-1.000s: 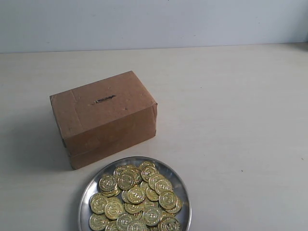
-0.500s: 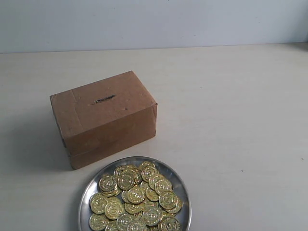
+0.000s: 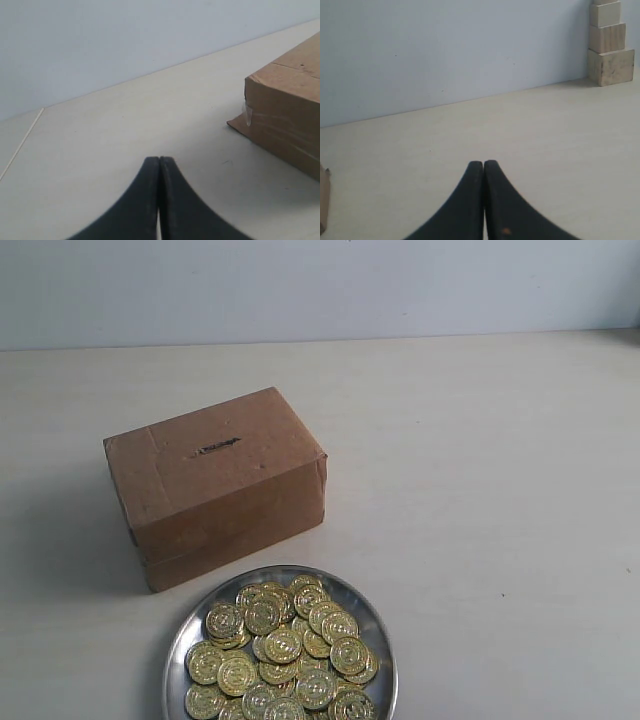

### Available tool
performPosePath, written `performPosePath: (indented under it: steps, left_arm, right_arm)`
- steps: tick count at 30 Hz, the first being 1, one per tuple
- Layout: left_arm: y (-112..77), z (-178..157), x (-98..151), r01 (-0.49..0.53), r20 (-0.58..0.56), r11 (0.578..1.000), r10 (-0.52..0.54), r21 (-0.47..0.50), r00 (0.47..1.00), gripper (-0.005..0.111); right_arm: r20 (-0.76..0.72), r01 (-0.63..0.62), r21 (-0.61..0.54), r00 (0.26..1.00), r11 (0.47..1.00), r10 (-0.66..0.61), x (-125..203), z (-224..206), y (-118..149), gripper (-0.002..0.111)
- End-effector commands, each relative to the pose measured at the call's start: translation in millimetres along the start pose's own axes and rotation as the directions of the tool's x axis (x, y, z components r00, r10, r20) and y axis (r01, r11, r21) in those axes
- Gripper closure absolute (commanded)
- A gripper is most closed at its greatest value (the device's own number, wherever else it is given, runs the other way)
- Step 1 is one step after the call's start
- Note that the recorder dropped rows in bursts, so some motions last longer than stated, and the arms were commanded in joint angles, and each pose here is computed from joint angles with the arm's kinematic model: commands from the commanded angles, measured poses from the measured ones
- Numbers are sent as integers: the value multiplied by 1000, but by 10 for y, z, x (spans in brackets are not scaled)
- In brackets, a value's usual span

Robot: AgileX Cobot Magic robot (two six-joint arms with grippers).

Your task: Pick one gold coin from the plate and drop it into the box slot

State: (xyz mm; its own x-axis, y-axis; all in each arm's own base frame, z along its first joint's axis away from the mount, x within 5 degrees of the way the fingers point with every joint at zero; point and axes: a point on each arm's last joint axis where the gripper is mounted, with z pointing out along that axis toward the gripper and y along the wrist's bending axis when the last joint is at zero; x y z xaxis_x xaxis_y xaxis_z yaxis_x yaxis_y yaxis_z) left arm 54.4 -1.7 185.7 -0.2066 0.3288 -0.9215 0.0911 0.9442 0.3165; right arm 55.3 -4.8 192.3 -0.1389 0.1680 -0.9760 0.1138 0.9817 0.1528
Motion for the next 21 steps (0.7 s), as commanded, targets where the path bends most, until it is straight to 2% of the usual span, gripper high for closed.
performPosePath:
  steps: [1, 21]
  left_arm:
    - [-1, 0, 7, -1, 2, 1000, 1, -3, 1000, 107]
    - [-10, -1, 31, -1, -24, 1000, 2, 8, 1000, 107]
  right_arm:
    - [3, -6, 6, 1000, 1000, 6, 9, 0, -5, 108]
    - [-12, -5, 8, 1000, 1000, 5, 23, 0, -7, 108]
